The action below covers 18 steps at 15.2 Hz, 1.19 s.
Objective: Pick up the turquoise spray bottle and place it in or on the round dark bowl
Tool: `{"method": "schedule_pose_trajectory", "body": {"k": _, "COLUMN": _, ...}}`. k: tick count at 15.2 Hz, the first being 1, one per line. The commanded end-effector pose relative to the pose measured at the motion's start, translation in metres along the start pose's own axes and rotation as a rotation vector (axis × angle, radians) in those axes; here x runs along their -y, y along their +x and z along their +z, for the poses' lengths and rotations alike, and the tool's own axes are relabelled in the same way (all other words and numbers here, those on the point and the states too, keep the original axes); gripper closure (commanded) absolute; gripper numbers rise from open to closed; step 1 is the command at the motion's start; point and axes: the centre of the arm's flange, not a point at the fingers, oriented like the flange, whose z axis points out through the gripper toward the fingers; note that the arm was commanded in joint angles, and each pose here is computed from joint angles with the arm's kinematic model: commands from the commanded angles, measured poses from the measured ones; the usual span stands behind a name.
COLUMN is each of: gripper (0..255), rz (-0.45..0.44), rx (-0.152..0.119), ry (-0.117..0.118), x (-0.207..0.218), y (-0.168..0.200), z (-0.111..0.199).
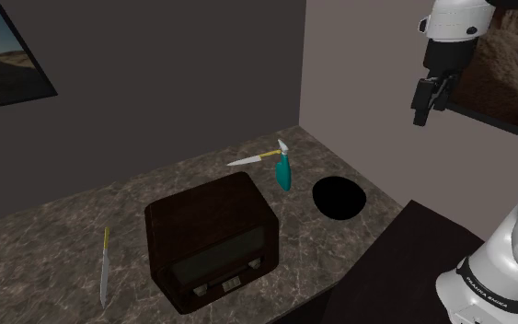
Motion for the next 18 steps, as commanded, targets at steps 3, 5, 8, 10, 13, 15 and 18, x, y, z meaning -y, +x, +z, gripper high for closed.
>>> {"method": "schedule_pose_trajectory", "body": {"k": 3, "gripper": 0, "rz": 0.005, "rx": -0.005, "ry": 0.002, "x": 0.004, "y": 0.022, "z": 0.013}}
{"method": "schedule_pose_trajectory", "body": {"k": 5, "gripper": 0, "rz": 0.011, "rx": -0.011, "ry": 0.005, "x": 0.008, "y": 0.044, "z": 0.025}}
{"method": "schedule_pose_trajectory", "body": {"k": 8, "gripper": 0, "rz": 0.018, "rx": -0.019, "ry": 0.009, "x": 0.014, "y": 0.077, "z": 0.044}}
{"method": "schedule_pose_trajectory", "body": {"k": 10, "gripper": 0, "rz": 0.024, "rx": -0.024, "ry": 0.011, "x": 0.018, "y": 0.099, "z": 0.056}}
{"method": "schedule_pose_trajectory", "body": {"k": 13, "gripper": 0, "rz": 0.032, "rx": -0.032, "ry": 0.015, "x": 0.023, "y": 0.133, "z": 0.074}}
{"method": "schedule_pose_trajectory", "body": {"k": 15, "gripper": 0, "rz": 0.037, "rx": -0.038, "ry": 0.017, "x": 0.027, "y": 0.155, "z": 0.086}}
{"method": "schedule_pose_trajectory", "body": {"k": 18, "gripper": 0, "rz": 0.045, "rx": -0.046, "ry": 0.021, "x": 0.032, "y": 0.189, "z": 0.103}}
